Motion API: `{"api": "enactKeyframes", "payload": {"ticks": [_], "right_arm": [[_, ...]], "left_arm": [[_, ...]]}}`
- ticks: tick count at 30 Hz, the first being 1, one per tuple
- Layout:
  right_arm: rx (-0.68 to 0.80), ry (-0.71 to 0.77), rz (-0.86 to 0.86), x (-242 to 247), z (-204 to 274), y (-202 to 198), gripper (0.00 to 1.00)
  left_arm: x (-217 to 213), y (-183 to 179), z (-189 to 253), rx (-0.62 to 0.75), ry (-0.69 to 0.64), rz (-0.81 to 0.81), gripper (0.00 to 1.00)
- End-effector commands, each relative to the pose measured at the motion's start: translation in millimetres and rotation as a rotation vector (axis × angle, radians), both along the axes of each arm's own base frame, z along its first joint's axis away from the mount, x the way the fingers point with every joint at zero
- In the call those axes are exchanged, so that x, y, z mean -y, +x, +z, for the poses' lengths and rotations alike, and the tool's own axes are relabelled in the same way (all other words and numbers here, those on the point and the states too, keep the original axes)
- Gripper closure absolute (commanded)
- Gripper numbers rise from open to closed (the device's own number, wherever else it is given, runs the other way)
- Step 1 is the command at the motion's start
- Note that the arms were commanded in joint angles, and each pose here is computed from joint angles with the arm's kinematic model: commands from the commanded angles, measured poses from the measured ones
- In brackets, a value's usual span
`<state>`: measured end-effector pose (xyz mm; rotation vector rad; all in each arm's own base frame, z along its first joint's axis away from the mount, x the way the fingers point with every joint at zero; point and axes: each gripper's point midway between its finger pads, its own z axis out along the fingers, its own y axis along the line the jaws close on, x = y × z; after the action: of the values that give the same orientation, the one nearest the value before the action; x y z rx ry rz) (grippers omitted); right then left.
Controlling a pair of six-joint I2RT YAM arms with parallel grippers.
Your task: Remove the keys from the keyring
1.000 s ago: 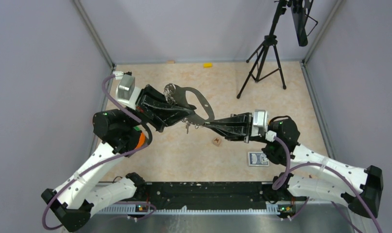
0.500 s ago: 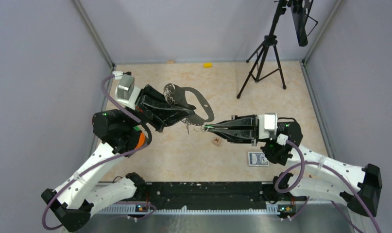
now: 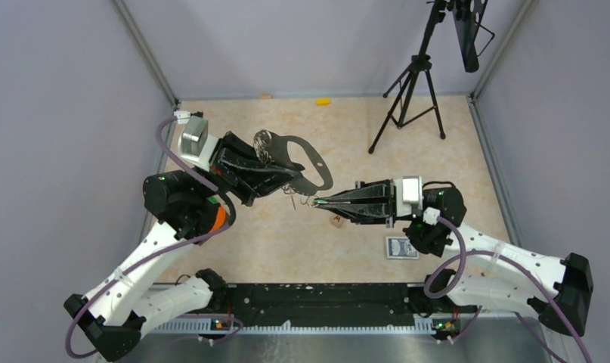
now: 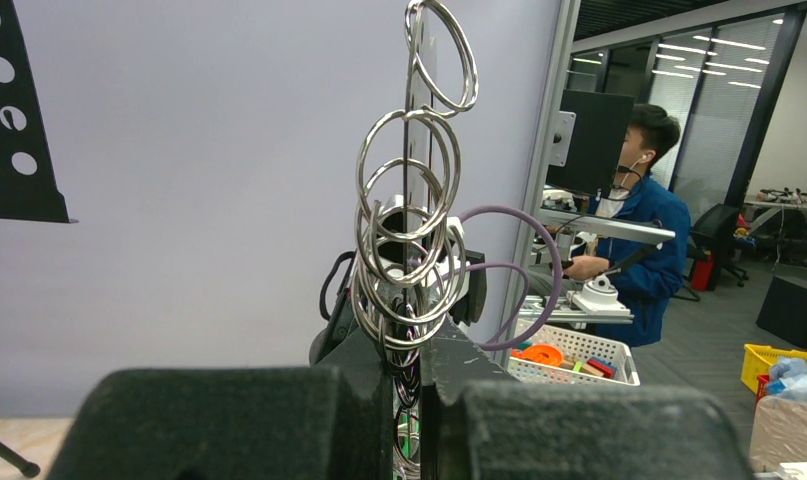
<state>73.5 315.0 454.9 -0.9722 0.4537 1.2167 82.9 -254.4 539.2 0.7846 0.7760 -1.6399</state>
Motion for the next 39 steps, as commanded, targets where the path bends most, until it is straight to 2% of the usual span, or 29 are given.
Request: {"api": "enactKeyframes", "payload": {"ticks": [1,19,23,26,35,39], "right_arm": [[0.057,-0.02,-0.029,0.3,8.1,1.0,1.0],[0.078,-0.057,-0.097,0.3,4.5,9.6,1.0],[0.063,-0.053,-0.113,2.7,-1.4,11.8,0.91],[0.053,-0.056,-0.115,4.0,-6.1,11.6,0.88],[0.044,-0.057,-0.113,5.9,-10.8,10.6,0.9],[0.04,-0.05,-0.111,6.2,-10.8,10.7,0.85]], "left_arm": [[-9.9,-12.0,21.0,0.07,-0.058,-0.001,1.0],[-6.9,-9.9,15.7,0.059,-0.034,-0.002,1.0],[-8.0,-11.3,17.7,0.067,-0.035,0.0,1.0],[-8.0,-11.0,17.6,0.067,-0.034,0.003,1.0],[-6.6,-9.4,17.0,0.062,-0.031,0.002,1.0],[-6.5,-9.3,17.2,0.06,-0.031,0.0,1.0]]}}
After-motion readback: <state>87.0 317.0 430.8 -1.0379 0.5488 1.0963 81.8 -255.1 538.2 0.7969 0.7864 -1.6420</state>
